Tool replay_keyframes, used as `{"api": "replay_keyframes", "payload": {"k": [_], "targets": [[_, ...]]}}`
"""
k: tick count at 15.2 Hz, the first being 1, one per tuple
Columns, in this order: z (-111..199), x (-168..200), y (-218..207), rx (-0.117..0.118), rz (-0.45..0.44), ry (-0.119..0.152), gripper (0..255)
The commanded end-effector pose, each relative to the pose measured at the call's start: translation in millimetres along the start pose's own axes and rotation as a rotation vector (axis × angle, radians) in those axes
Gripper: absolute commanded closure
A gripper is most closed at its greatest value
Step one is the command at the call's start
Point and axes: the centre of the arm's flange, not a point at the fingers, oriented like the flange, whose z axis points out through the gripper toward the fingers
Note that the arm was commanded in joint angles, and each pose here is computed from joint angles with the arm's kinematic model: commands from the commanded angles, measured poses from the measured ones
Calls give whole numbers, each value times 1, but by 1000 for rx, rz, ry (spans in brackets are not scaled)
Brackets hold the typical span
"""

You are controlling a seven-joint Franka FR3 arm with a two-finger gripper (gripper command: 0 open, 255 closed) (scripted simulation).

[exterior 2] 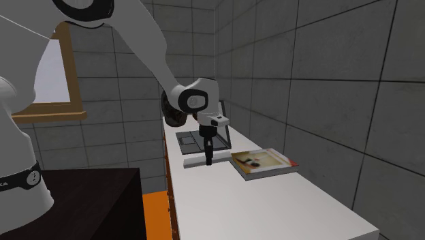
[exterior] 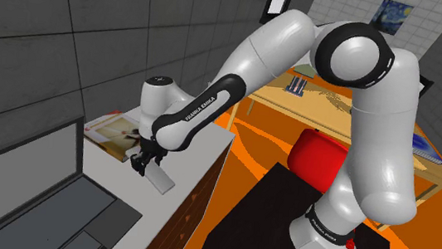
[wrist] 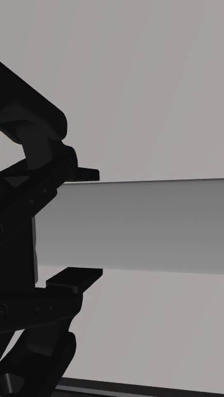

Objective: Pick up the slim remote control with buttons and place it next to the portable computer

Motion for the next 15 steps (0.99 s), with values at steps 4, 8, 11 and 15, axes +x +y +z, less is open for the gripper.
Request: {"api": "replay_keyframes", "payload": {"k": [4, 8, 11, 15], "targets": [[5, 0, 0, 0, 0, -1, 255], [5, 0, 0, 0, 0, -1, 255], [4, -1, 1, 0, 0, -1, 0], [-9, 0, 0, 0, 0, -1, 0]]}}
